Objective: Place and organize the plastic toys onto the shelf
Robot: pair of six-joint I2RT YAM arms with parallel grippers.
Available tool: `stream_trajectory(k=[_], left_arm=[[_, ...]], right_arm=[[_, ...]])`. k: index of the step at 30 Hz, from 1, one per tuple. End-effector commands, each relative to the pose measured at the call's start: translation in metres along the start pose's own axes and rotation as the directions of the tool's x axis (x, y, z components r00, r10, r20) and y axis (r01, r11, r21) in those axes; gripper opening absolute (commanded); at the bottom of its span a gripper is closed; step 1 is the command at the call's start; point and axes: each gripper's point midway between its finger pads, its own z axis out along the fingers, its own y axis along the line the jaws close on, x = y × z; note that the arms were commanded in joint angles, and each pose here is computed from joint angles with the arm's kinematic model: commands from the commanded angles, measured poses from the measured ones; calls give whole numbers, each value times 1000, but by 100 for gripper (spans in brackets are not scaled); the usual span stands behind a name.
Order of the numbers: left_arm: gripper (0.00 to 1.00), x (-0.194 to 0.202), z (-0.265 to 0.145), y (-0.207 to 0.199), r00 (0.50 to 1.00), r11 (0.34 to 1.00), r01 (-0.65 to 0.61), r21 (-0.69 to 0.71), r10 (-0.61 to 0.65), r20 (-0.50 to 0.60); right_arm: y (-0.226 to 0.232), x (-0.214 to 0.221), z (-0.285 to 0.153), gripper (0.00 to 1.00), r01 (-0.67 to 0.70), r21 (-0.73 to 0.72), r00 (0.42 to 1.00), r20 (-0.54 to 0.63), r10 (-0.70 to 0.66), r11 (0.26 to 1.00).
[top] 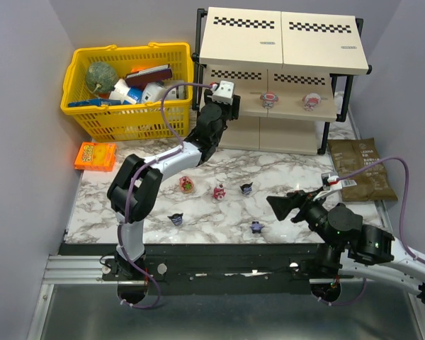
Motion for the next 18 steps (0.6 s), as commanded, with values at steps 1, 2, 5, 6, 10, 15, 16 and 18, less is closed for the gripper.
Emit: stream_trajectory(k=[1, 2, 5, 6, 10, 15, 16, 18], left_arm=[[40, -12, -6, 14, 1000, 999, -29, -42, 30, 9], [40, -14, -6, 15, 999, 999, -27, -44, 28, 15], [40, -14, -7, 18, 1000, 998, -27, -51, 28, 12], [40, -15, -7, 18, 1000, 998, -27, -50, 28, 12], [41, -12, -7, 22, 1000, 998, -26, -65, 27, 5], [47, -9, -6, 19, 1000, 999, -21, -42, 21, 2], [50, -11, -6, 19, 1000, 999, -20, -39, 20, 4], [51, -11, -6, 17, 1000, 999, -21, -28, 21, 0]], right_arm=[[-9, 2, 2, 95, 10, 46, 1000, 7, -11, 999], [-9, 2, 2, 95, 10, 45, 1000, 7, -11, 999], [-9, 3, 2, 95, 9, 47, 1000, 5, -10, 999], [-10, 3, 2, 95, 8, 48, 1000, 6, -8, 999], [-10, 3, 2, 95, 5, 47, 1000, 7, -6, 999], [-10, 2, 2, 95, 7, 49, 1000, 9, -7, 999], [-10, 3, 2, 95, 7, 48, 1000, 8, -7, 999], [-10, 2, 2, 95, 6, 49, 1000, 10, -6, 999]])
